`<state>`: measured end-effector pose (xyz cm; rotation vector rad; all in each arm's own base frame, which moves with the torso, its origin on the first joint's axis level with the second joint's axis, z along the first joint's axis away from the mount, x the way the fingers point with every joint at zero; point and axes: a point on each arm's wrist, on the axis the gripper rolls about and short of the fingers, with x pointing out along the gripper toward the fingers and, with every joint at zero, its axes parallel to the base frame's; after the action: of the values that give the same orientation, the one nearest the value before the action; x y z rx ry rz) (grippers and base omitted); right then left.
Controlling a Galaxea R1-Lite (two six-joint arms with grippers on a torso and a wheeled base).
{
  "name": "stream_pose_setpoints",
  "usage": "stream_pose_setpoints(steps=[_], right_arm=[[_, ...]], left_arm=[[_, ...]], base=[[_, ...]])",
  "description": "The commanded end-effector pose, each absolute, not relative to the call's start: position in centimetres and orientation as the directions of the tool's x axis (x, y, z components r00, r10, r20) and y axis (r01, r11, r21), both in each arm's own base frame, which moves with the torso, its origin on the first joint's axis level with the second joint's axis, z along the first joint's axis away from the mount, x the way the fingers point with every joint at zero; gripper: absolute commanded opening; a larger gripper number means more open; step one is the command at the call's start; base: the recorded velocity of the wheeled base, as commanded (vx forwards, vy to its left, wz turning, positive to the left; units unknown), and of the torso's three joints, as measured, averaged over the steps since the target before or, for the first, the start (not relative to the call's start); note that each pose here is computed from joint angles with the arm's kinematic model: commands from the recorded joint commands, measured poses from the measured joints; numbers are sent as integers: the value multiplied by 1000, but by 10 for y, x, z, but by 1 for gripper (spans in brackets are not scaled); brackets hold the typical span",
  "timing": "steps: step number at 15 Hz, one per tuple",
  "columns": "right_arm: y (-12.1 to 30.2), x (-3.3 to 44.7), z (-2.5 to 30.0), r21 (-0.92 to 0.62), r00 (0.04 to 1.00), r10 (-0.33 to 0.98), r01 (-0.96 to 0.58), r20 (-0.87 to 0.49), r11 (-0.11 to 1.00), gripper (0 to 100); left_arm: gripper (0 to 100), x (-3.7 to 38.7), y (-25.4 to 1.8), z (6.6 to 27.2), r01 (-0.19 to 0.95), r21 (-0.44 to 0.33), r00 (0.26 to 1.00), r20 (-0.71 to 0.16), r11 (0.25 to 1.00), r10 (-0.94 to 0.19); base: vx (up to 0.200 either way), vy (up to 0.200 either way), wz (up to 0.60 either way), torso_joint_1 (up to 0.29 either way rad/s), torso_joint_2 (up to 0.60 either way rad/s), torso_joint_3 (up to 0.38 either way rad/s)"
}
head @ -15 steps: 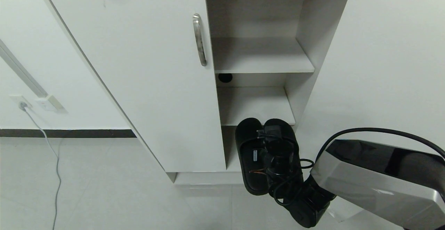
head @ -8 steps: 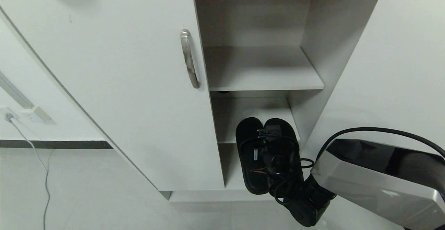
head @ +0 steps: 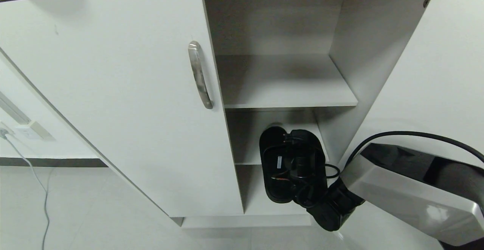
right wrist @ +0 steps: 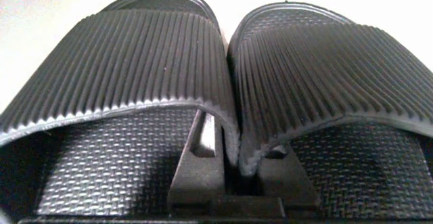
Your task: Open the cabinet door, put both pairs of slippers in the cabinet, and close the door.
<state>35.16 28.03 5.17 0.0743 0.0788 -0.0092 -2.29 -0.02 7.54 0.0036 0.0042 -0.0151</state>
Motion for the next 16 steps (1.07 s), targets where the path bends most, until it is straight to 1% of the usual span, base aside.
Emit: stream_pose_setpoints(steps=[1, 5, 9, 11, 13, 16], right_arm=[[280, 368, 55, 86, 997, -28, 34, -68, 996, 0], [281, 396, 58, 89, 998, -36, 41, -51, 995, 0], [284, 415, 71, 43, 998, -54, 55, -30, 998, 0], [284, 423, 73, 21, 998, -61, 62, -21, 998, 0], [284, 435, 77, 28, 997, -74, 74, -10, 997, 0], [288, 441, 88, 36, 997, -74, 73, 1, 997, 0]], left_arm=[[0, -23, 0, 75, 15, 3, 1000, -6, 1000, -15], [0, -23, 0, 75, 15, 5, 1000, -6, 1000, -15], [0, -23, 0, 75, 15, 3, 1000, -6, 1000, -15], [0, -23, 0, 76, 15, 3, 1000, -5, 1000, -15], [0, -23, 0, 75, 15, 5, 1000, -6, 1000, -15], [0, -23, 0, 75, 15, 5, 1000, -6, 1000, -15]], base=[[0, 0, 0, 0, 0, 0], [0, 0, 0, 0, 0, 0], [0, 0, 0, 0, 0, 0], [0, 0, 0, 0, 0, 0], [0, 0, 0, 0, 0, 0], [0, 0, 0, 0, 0, 0]])
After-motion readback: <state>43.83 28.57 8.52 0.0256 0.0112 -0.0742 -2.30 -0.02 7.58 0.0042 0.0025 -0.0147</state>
